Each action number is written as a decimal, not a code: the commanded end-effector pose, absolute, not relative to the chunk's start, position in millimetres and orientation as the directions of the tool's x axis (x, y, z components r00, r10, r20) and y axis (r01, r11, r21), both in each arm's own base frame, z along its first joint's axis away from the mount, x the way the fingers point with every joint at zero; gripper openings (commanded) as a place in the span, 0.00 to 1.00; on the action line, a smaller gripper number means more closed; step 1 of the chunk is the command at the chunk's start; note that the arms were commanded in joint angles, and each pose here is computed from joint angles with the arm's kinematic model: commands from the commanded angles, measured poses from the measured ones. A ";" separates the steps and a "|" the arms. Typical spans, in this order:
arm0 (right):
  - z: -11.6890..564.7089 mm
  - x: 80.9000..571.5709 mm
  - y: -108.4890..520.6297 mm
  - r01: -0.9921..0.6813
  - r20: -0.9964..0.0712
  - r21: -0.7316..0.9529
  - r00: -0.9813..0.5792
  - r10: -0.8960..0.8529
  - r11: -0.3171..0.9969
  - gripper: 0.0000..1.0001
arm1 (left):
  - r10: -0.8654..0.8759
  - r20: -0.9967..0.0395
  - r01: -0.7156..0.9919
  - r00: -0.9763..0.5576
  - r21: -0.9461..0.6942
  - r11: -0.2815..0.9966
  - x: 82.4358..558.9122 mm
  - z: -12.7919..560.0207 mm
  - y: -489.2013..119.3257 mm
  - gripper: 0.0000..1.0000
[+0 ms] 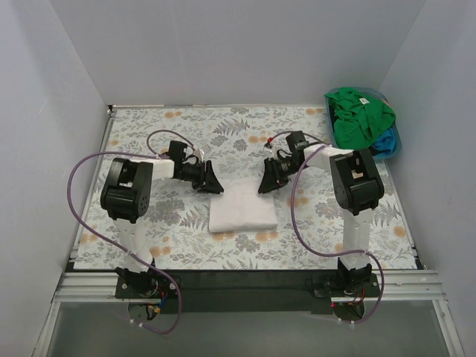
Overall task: Fold and stack the t-shirts
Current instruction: Fold the tshirt, then neatly place the folded tshirt to the corner
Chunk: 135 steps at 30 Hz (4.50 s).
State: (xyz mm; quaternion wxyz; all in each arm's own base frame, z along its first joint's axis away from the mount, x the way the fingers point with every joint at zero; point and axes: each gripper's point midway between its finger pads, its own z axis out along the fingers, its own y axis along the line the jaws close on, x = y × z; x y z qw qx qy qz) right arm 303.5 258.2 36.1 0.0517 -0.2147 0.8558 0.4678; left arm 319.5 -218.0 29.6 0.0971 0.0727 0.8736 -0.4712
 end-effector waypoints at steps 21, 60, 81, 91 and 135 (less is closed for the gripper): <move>124.7 246.0 323.9 -0.372 -0.312 0.901 -0.913 -0.263 0.221 0.24 | 0.064 -0.274 0.281 -0.960 -0.913 0.295 249.5 128.6 -286.5 0.21; 151.1 370.6 306.9 -0.538 -0.517 0.788 -0.842 -0.153 0.298 0.15 | -0.060 -0.312 0.266 -0.948 -0.882 0.388 329.6 104.1 -204.2 0.24; 59.5 415.1 303.8 -0.393 -0.405 0.830 -0.913 -0.056 0.396 0.20 | -0.296 -0.345 0.163 -0.891 -0.850 0.500 460.3 63.8 -121.3 0.26; 207.4 408.2 282.3 -0.653 -0.679 0.699 -0.734 -0.018 0.291 0.98 | -0.115 -0.711 0.349 -0.694 -0.471 0.810 435.5 189.2 -124.1 0.61; 157.2 381.7 166.9 -0.575 -0.688 0.484 -0.716 -0.120 0.659 0.98 | 0.110 -0.309 0.097 -0.945 0.056 0.994 412.0 -40.4 66.7 0.98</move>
